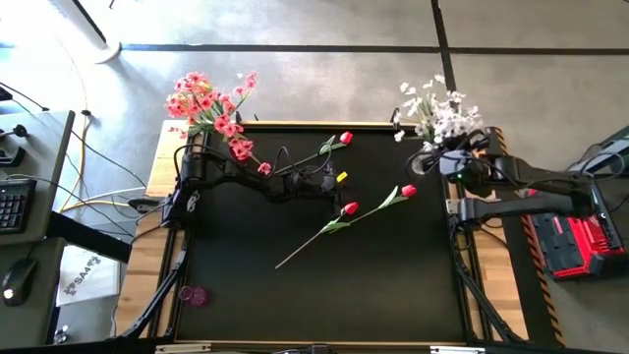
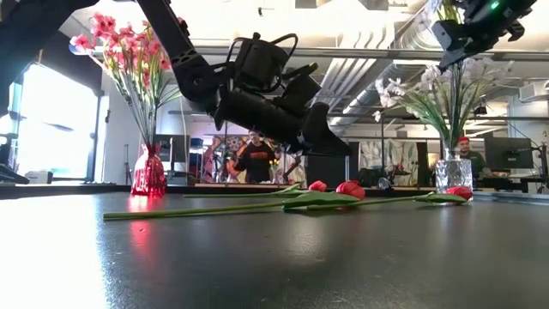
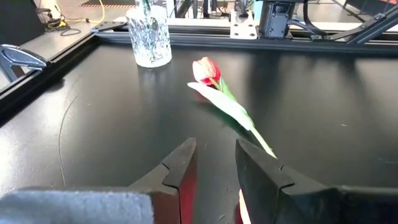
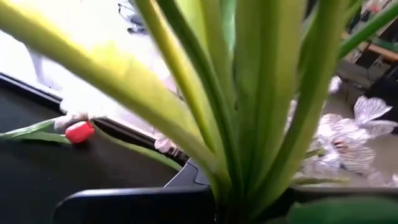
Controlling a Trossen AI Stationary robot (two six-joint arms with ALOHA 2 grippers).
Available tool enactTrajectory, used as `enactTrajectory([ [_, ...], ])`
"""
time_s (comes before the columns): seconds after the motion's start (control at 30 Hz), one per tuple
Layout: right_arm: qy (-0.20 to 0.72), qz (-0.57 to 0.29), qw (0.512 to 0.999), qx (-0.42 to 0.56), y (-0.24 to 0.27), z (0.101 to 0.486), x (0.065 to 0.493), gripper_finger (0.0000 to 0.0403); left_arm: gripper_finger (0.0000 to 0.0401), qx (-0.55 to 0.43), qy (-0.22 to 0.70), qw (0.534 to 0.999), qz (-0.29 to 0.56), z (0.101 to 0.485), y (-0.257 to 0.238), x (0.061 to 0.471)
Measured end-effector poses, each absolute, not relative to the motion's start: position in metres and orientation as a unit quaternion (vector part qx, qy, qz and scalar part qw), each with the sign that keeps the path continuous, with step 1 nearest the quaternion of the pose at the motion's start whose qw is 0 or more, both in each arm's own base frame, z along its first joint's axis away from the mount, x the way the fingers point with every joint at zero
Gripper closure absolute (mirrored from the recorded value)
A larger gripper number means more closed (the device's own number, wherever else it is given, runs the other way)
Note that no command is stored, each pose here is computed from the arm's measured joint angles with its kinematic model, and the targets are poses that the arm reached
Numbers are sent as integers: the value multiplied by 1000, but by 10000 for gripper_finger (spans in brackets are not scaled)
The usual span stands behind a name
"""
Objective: Sort flowers into vase by color
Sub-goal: Put the white flowers into the transparent vase
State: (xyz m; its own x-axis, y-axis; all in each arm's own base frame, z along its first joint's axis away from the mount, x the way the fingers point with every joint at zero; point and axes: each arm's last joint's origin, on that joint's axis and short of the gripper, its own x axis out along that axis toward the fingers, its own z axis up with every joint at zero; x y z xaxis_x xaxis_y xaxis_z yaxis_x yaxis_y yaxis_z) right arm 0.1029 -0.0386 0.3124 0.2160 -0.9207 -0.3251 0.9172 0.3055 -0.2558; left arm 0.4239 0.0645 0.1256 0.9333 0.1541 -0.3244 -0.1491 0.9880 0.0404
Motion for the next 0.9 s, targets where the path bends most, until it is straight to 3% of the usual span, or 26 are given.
enactTrajectory([
  [0.27,235,-598,767,-1,-47,309,103,403,302,8,161,984,79,127,65,424],
  [0.9,236,-570,787,16,-65,331,98,403,302,8,161,984,79,126,65,424],
])
